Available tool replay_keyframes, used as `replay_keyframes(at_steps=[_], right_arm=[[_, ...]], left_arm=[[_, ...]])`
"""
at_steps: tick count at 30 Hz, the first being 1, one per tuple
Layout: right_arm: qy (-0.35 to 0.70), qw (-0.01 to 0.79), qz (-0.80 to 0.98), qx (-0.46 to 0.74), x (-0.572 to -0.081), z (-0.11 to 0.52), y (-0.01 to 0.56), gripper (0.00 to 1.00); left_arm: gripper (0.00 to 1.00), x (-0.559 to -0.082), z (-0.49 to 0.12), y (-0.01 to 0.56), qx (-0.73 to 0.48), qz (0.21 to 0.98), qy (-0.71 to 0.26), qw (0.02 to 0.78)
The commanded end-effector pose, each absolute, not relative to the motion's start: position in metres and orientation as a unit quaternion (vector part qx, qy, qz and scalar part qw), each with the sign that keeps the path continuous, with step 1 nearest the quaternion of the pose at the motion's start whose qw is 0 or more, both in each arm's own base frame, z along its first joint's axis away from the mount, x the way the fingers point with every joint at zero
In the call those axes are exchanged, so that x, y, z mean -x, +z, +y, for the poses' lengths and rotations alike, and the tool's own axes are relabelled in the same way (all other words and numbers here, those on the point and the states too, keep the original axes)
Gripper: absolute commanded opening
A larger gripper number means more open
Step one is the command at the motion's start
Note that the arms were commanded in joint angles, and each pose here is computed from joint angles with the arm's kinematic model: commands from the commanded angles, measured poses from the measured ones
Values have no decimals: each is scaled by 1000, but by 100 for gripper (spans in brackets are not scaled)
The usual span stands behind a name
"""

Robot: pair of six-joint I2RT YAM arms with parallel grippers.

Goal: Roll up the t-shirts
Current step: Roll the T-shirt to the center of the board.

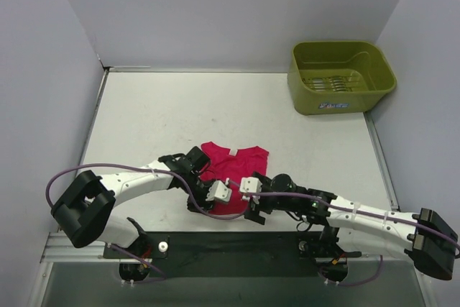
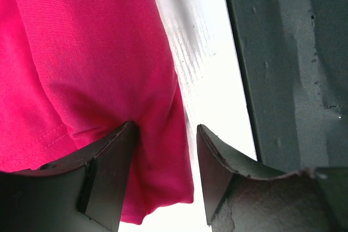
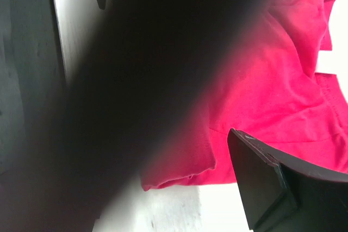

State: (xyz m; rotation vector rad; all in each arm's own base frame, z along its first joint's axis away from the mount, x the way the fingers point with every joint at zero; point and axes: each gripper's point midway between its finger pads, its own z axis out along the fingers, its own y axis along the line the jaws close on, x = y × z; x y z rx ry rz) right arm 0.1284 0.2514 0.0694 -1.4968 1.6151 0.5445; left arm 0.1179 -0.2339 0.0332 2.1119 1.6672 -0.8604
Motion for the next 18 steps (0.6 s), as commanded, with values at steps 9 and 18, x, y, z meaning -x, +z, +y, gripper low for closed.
replay_keyframes(at_steps=[9, 18], right_arm=[[325, 315, 774, 444, -138, 257, 51, 82], [400, 222, 832, 314, -146, 255, 35, 46]], left_arm=[[60, -130, -255, 62, -733, 559, -320, 218], [60, -139, -253, 77, -715, 576, -320, 234]])
